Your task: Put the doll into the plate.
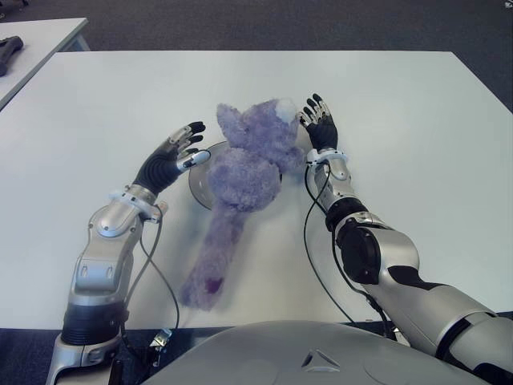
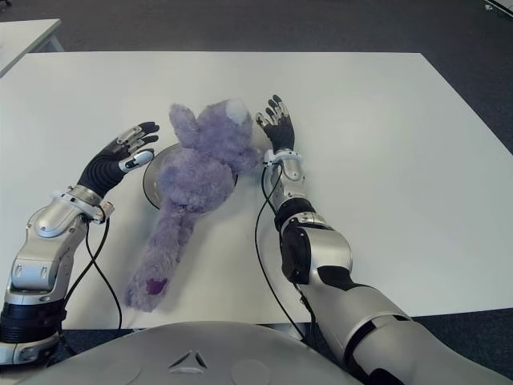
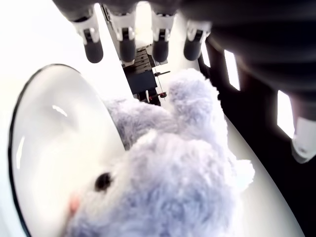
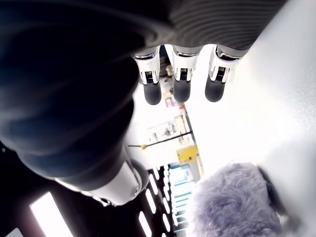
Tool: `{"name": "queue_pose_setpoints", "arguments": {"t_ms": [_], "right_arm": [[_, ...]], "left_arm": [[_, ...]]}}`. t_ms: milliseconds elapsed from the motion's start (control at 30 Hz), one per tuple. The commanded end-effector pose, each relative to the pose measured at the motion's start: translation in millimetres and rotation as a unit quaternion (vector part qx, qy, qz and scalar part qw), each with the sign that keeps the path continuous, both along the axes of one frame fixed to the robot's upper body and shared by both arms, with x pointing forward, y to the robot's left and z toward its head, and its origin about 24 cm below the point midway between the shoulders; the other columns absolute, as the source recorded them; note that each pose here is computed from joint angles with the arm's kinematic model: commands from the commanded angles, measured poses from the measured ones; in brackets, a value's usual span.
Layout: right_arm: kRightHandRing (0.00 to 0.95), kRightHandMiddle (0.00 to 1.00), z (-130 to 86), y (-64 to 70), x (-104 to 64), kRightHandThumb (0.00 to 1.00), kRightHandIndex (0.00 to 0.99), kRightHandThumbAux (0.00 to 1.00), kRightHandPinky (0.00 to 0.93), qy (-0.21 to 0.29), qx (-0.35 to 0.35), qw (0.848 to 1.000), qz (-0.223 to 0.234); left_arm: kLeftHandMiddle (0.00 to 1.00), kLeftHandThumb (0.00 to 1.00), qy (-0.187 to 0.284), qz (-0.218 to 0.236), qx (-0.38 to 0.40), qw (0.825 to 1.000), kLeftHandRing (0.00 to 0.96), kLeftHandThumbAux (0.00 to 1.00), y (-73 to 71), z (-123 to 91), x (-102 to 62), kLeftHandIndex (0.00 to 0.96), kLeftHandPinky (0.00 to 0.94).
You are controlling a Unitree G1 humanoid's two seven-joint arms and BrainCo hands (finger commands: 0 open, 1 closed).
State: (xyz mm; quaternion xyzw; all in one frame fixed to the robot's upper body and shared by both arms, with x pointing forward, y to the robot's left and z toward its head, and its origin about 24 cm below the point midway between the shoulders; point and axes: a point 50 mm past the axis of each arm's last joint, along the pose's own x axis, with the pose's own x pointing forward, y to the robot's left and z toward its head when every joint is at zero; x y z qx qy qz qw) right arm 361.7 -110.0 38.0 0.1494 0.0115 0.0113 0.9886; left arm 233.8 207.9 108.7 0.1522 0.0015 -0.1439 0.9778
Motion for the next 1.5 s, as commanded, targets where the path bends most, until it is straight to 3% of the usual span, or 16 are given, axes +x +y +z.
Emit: {"name": "queue_pose_setpoints", "arguments": {"t_ms": [33,133,367,700,967,1133,1500], "right_arm": [[0.0,0.001,-99.7,18.4,-72.9,0.539,0.028,0.892,0.05,0.215,0.046,0.976,0.007],[0.0,0.0,-99.5,18.5,-72.9,0.536,0.032,0.89,0.044,0.214,0.045,0.976,0.006],[0.0,0.0,-99.3,18.0,-72.3,0.426,0.033,0.886,0.041,0.215,0.047,0.975,0.004],[0.0,0.0,-98.9,16.1,-71.8,0.478,0.041,0.894,0.025,0.212,0.049,0.976,0.002],[0.0,0.0,-98.9,15.0,-71.5,0.445,0.032,0.884,0.032,0.212,0.043,0.976,0.006],[0.0,0.0,-98.9,13.7,-71.5,0.398,0.026,0.869,0.01,0.209,0.04,0.977,0.01],[0.0,0.0,-99.6,12.2,-71.9,0.479,0.03,0.866,0.033,0.211,0.039,0.977,0.01]], "left_arm": [[0.0,0.0,0.017,0.019,-0.008,1.0,0.0,0.457,2.6,-7.1,-2.4,0.0,0.0],[0.0,0.0,0.005,0.029,-0.009,1.0,0.0,0.459,4.7,-6.6,-2.0,0.0,0.0],[0.014,0.0,-0.031,0.052,-0.004,0.998,0.0,0.458,12.0,-6.7,-2.9,0.0,0.0],[0.031,0.0,-0.076,0.089,-0.013,0.993,0.0,0.435,19.4,-10.8,-4.1,0.0,0.0],[0.04,0.0,-0.097,0.113,-0.017,0.989,0.014,0.433,27.3,-14.1,-2.2,0.0,0.002],[0.047,0.0,-0.089,0.157,-0.032,0.983,0.022,0.432,48.2,-33.6,3.6,0.0,0.003],[0.054,0.0,-0.094,0.202,-0.071,0.972,0.015,0.451,55.8,-53.5,17.3,0.0,0.0]]}}
